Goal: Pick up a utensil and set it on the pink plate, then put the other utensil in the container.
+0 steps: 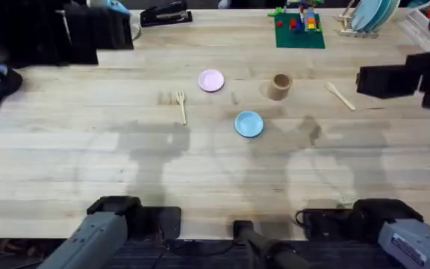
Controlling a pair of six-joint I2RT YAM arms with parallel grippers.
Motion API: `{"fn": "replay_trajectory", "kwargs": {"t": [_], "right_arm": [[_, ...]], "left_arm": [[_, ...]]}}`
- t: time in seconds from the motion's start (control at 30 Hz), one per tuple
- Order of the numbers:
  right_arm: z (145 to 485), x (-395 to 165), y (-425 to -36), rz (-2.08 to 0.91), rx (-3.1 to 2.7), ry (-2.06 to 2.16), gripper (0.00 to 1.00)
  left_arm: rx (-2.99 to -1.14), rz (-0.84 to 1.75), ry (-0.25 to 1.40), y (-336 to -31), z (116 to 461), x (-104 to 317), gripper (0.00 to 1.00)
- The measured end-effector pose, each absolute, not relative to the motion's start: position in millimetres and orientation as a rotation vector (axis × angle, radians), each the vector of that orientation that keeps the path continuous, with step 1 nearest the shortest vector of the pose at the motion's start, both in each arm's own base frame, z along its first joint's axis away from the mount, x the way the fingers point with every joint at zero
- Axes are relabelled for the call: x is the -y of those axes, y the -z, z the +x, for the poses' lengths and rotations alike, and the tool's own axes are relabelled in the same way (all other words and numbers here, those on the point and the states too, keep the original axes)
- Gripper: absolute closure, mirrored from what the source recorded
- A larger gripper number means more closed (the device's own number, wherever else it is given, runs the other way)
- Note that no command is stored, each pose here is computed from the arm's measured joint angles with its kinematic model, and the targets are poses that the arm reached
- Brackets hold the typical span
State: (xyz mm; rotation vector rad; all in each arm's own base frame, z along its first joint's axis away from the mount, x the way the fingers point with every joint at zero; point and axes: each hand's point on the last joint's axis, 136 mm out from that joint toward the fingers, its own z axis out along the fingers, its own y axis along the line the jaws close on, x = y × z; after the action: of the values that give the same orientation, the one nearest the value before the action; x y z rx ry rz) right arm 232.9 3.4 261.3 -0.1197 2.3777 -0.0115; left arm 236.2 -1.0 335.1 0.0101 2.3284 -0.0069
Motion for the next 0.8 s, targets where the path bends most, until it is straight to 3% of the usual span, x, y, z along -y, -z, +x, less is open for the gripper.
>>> {"fn": "replay_trajectory", "kwargs": {"t": [0.33, 0.8], "right_arm": [[253, -3, -255, -0.124, -2.524, 0.001, 0.008], [254, -3, -254, -0.124, -2.528, 0.001, 0.007]], "left_arm": [[-2.519, 0.010, 0.009, -319, 254, 1, 0.008], [-2.540, 0.011, 0.019, -314, 259, 2, 0.008]]}}
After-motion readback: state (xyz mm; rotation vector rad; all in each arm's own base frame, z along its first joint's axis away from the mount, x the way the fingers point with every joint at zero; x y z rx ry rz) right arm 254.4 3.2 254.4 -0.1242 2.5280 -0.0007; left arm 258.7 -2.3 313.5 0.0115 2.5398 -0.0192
